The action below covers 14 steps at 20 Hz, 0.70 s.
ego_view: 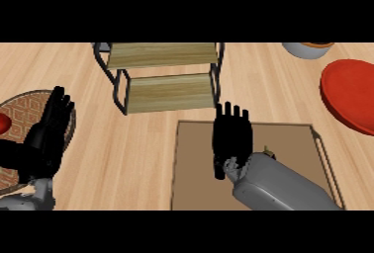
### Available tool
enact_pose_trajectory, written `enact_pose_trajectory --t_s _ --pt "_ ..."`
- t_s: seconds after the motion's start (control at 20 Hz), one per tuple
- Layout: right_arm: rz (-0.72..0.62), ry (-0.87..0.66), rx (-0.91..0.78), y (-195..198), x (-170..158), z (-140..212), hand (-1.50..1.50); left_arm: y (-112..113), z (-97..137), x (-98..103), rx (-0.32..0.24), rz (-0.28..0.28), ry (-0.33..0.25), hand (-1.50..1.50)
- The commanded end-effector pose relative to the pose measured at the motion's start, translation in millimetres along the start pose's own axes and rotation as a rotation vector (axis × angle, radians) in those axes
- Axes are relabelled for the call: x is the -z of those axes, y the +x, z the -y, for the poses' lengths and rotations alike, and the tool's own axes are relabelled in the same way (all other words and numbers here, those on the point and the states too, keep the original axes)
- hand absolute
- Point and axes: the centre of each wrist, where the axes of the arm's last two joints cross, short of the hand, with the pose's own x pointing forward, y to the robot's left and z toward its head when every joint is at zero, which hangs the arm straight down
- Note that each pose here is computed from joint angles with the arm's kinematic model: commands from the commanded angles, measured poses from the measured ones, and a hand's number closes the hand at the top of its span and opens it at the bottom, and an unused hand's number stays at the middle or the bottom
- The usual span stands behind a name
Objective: Pick the bell pepper from the tray and place it in the tiered shelf
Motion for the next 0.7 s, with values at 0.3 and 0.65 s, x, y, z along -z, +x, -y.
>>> enact_pose_trajectory --t_s 0.3,0.65 --pt "-0.252 0.043 -0.081 -21.6 -0.5 -22.8 -1.5 8.9 3.7 -1.6 -0.007 0.02 -0.005 0.0" --pt "-0.206 -0.008 -0.038 -17.8 -22.1 -24.8 -1.5 -1.4 -4.3 9.5 -0.014 -0.004 0.002 0.0"
